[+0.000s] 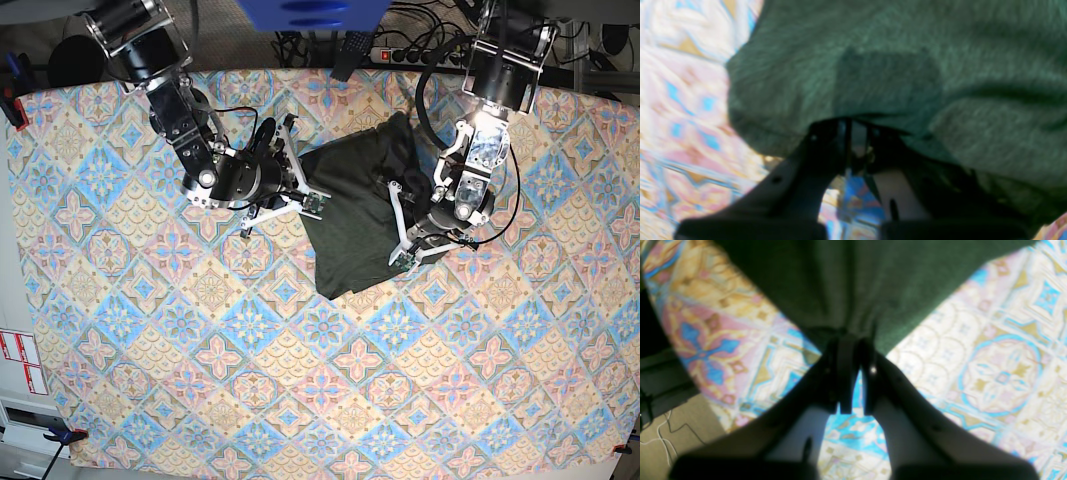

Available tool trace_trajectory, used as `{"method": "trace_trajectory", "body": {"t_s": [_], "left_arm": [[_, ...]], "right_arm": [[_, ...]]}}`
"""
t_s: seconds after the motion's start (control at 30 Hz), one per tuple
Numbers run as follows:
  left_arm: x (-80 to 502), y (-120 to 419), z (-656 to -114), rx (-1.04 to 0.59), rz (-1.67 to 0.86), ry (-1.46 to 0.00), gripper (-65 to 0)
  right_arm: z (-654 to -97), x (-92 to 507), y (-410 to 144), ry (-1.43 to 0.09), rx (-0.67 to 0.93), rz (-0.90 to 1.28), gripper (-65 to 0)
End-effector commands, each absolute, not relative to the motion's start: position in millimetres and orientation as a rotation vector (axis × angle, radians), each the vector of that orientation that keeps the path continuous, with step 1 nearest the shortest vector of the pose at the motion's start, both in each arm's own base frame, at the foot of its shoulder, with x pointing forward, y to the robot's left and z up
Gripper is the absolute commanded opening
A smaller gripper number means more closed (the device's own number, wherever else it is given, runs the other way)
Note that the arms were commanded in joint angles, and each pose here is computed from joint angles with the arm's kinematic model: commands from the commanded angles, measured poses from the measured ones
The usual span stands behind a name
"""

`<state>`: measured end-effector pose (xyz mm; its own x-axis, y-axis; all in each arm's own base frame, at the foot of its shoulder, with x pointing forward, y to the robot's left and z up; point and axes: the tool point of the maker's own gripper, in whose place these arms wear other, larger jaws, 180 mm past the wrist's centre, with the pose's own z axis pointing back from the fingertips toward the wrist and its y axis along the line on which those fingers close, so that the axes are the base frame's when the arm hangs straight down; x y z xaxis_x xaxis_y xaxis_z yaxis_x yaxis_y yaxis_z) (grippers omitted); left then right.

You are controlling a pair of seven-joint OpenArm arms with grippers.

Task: Fold the T-shirt properly
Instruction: 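Hold the shirt with both grippers and fold it into a compact square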

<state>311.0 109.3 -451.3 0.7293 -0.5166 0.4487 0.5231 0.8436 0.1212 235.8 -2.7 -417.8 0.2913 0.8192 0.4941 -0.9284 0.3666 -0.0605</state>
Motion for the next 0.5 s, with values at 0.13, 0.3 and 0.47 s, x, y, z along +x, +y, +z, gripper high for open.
{"method": "trace_trajectory", "body": {"t_s": [0.13,0.3,0.47], "left_arm": [[347.0,122.7,-423.3,0.089,-0.595,-0.582,-65.0],[348.9,141.1,-420.8,0.162,-0.611,-0.576,-65.0],[344.6,185.5,-397.5,0.203,-0.462,-0.638,-65.0]], "right_arm": [[-395.5,249.8,4.5,-0.576,0.252,1.191,-61.6],[-395.2,244.9,5.9,-0.576,0.260,1.191,-61.6],[-387.1,234.2,12.1,-0.602,0.280,1.197,-61.6]]}}
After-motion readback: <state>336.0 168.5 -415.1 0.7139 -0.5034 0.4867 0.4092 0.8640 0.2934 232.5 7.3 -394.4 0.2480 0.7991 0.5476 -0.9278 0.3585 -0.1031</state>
